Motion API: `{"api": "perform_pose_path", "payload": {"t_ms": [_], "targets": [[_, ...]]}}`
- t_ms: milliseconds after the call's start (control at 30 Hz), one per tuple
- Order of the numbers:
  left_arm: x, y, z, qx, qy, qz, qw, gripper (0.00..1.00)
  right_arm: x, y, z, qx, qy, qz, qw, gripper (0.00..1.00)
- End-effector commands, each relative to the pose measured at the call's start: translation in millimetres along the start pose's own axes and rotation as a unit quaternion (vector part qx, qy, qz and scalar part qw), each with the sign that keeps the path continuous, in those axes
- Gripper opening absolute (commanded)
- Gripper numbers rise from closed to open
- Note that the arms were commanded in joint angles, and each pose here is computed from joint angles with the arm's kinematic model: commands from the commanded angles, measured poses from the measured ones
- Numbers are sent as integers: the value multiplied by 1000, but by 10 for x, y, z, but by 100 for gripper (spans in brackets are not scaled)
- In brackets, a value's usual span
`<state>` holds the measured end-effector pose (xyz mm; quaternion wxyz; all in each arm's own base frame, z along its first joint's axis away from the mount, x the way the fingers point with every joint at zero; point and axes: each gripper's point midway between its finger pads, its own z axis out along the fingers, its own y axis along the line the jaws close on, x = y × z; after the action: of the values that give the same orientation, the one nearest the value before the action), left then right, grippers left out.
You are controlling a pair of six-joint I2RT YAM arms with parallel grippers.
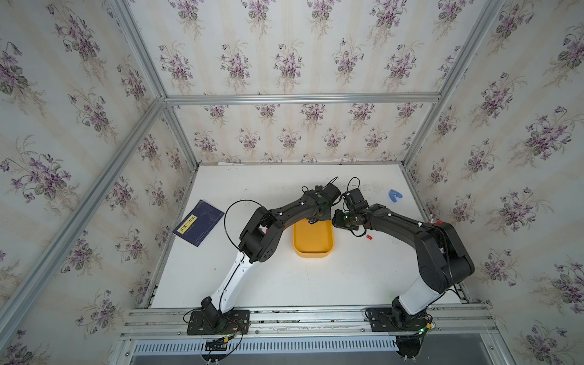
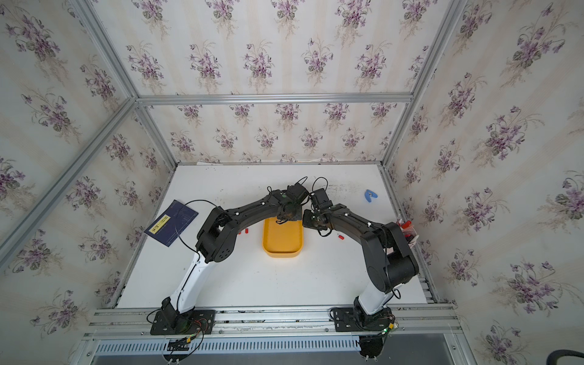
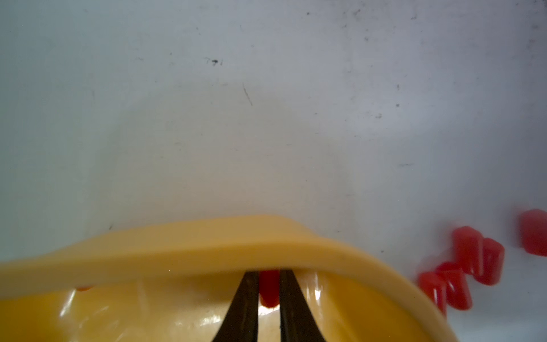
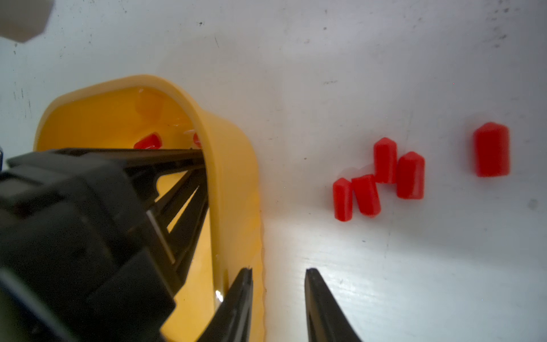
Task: Take the screw protection sleeves out of the storage box
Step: Pick up the screw protection sleeve from the storage box.
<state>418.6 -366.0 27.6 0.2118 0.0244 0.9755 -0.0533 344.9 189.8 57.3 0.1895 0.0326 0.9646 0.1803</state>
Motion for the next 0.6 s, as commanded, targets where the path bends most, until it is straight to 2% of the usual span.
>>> {"api": "perform_pose_path", "payload": {"t_ms": [0, 167, 267, 400, 567], "targets": [[4, 69, 12, -16, 0, 6, 1000, 19, 9, -22, -2, 7, 0, -6, 1000, 35], [-19, 82, 4, -22, -4, 11, 1000, 27, 9, -15, -9, 5, -1, -6, 1000, 36], [-20, 91, 14, -25, -4, 13, 1000, 28, 12, 2, -9, 4, -1, -9, 1000, 36], [-3, 101, 37, -27, -2, 16, 999, 27, 19, 13, -2, 5, 0, -13, 1000, 36], [-26, 105, 9, -26, -9, 17, 999, 19, 25, 34, -4, 5, 0, -18, 1000, 36]]}}
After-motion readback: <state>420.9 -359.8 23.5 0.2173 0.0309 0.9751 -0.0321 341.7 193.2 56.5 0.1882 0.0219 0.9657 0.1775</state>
